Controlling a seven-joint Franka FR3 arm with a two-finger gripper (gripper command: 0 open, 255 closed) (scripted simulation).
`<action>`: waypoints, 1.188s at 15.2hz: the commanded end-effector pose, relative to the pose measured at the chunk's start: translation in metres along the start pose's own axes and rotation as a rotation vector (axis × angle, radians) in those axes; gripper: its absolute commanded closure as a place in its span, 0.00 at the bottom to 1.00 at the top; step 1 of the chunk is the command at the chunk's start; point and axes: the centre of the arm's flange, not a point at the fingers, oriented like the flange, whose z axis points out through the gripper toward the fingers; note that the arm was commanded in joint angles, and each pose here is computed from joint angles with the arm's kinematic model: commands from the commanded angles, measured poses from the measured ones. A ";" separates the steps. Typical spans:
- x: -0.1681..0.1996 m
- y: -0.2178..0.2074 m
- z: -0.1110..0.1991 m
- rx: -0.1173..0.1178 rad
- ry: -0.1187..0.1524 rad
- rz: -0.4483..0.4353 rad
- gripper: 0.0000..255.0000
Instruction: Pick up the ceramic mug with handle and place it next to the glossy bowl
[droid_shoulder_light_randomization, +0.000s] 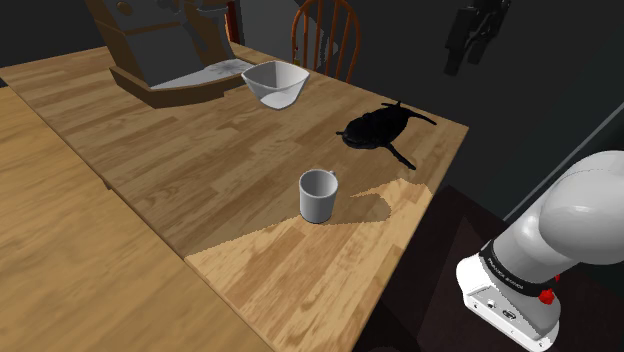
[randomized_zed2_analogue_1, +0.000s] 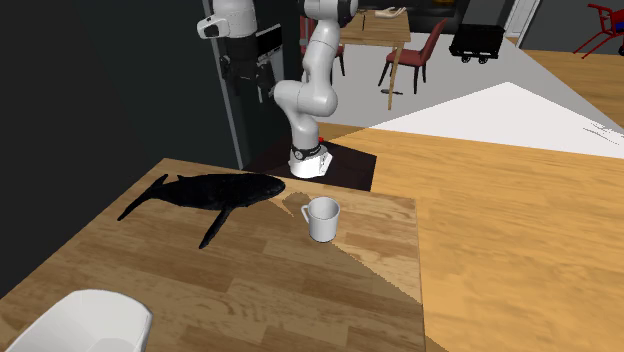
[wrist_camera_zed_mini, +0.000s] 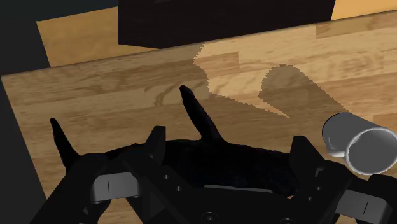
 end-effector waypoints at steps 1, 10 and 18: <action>0.000 0.000 0.000 0.000 0.000 0.000 0.00; 0.032 -0.099 0.061 -0.017 0.006 0.001 0.00; 0.061 -0.186 0.117 -0.032 0.011 0.002 0.00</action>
